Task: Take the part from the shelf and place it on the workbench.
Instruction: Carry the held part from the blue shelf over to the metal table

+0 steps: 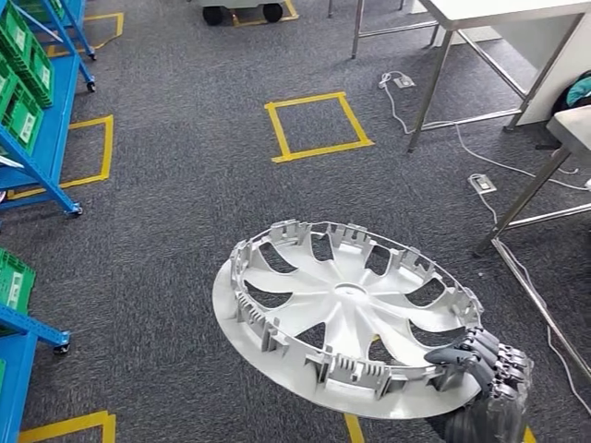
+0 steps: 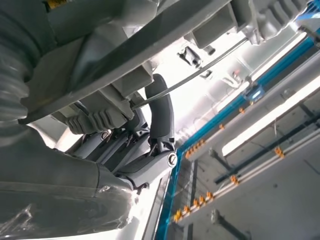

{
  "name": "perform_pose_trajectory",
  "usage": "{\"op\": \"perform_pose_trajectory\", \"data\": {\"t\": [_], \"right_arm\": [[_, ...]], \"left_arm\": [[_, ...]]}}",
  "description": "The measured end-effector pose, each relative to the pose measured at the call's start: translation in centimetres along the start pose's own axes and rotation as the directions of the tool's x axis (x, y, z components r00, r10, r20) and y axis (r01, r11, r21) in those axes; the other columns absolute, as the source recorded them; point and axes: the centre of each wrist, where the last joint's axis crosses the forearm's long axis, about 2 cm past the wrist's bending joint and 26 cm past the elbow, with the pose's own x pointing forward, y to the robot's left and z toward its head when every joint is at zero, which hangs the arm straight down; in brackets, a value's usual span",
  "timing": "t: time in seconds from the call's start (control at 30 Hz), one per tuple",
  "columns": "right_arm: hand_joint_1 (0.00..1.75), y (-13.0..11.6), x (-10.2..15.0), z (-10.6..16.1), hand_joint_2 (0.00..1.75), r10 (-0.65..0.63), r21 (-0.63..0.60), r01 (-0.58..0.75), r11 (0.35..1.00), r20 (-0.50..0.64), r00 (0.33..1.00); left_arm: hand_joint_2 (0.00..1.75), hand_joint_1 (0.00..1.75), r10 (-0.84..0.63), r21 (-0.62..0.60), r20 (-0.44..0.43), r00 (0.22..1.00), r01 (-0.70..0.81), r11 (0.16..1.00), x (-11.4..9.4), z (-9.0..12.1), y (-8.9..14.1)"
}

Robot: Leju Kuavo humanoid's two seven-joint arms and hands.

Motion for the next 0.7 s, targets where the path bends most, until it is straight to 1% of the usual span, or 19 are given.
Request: {"op": "perform_pose_trajectory", "data": {"t": [0.1, 0.4, 0.7], "right_arm": [[1.75, 0.08, -0.04, -0.01, 1.75, -0.001, -0.001, 0.001, 1.000, -0.001, 1.000], [1.75, 0.49, -0.36, -0.31, 1.75, 0.001, -0.002, -0.001, 1.000, 0.008, 1.000], [1.75, 0.68, -0.40, -0.35, 1.75, 0.009, 0.001, -0.009, 1.000, 0.017, 1.000]], "left_arm": [[1.75, 0.00, -0.001, -0.001, -0.007, 1.000, 0.001, 1.000, -0.23, 0.21, 0.02], [1.75, 0.00, -0.008, 0.002, -0.007, 1.000, 0.008, 1.000, 0.00, 0.15, 0.48], [1.75, 0.00, -0.013, -0.003, -0.008, 1.000, 0.013, 1.000, -0.04, 0.24, 0.45]]}}
